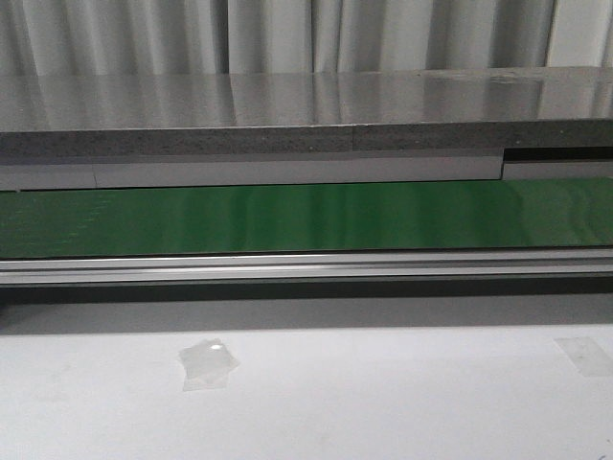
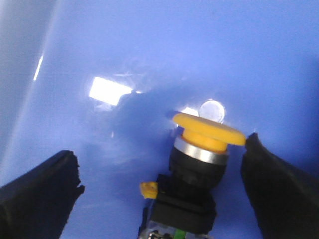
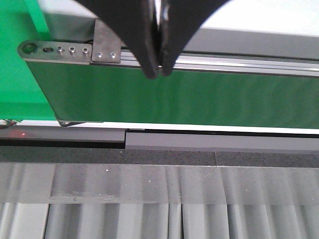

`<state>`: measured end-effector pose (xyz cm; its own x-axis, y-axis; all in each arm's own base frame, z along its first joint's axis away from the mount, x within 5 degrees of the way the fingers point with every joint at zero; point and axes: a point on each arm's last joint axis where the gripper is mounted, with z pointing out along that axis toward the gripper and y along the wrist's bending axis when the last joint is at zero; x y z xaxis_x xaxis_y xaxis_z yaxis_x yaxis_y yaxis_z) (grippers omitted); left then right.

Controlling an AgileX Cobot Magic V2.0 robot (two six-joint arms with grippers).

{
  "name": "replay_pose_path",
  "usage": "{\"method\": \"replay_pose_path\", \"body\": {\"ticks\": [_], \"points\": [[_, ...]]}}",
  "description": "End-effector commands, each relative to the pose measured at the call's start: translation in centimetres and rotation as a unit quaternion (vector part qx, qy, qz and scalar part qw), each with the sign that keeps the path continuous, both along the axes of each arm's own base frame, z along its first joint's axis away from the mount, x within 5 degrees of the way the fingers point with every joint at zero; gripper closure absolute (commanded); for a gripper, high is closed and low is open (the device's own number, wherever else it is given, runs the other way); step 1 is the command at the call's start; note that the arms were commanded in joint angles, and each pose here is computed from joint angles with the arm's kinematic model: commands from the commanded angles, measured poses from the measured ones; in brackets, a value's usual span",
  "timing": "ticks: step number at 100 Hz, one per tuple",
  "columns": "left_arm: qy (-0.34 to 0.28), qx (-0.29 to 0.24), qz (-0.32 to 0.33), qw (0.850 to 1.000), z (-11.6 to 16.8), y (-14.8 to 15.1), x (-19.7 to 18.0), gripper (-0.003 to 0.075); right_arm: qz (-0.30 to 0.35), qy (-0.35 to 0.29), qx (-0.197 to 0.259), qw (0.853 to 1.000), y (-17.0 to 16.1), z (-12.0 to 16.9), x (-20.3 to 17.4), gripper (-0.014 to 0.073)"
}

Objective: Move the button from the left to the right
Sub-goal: 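Lift the button with the left gripper and carry it over the belt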

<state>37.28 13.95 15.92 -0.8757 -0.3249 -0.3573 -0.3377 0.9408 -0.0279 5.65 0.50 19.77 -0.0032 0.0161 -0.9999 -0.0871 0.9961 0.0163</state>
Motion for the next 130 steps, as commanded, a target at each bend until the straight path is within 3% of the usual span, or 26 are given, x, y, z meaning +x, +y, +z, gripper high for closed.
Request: {"method": "replay_pose_path", "body": {"ticks": [1, 24, 31, 58, 70, 90, 113, 130], "points": [[-0.045, 0.011, 0.009, 0.999, 2.2, 0.5, 0.5, 0.0100, 0.000, -0.060, -0.003, 0.998, 0.0, 1.4, -0.3, 0.0663], [-0.026, -0.005, 0.014, 1.000, 0.8, 0.4, 0.6, 0.0103, 0.000, -0.060, -0.003, 0.998, 0.0, 1.4, -0.3, 0.0663], [-0.027, -0.005, 0.014, 1.000, 0.8, 0.4, 0.7, 0.0136, 0.000, -0.060, -0.003, 0.998, 0.0, 1.4, -0.3, 0.0663], [-0.025, -0.006, 0.014, 1.000, 0.8, 0.4, 0.6, 0.0555, 0.000, -0.060, -0.003, 0.998, 0.0, 1.4, -0.3, 0.0663], [-0.033, -0.003, 0.014, 0.999, 1.7, 0.3, 0.5, 0.0659, 0.000, -0.060, -0.003, 0.998, 0.0, 1.4, -0.3, 0.0663], [-0.079, 0.015, 0.011, 0.997, 5.5, 0.1, -0.2, 0.0678, 0.000, -0.060, -0.003, 0.998, 0.0, 1.4, -0.3, 0.0663], [-0.139, 0.055, -0.035, 0.988, 11.6, -1.1, -1.9, 0.0678, 0.000, -0.060, -0.003, 0.998, 0.0, 1.4, -0.3, 0.0663], [-0.143, 0.059, -0.088, 0.984, 12.9, -3.3, -2.2, 0.0678, 0.000, -0.060, -0.003, 0.998, 0.0, 1.4, -0.3, 0.0663]]}}
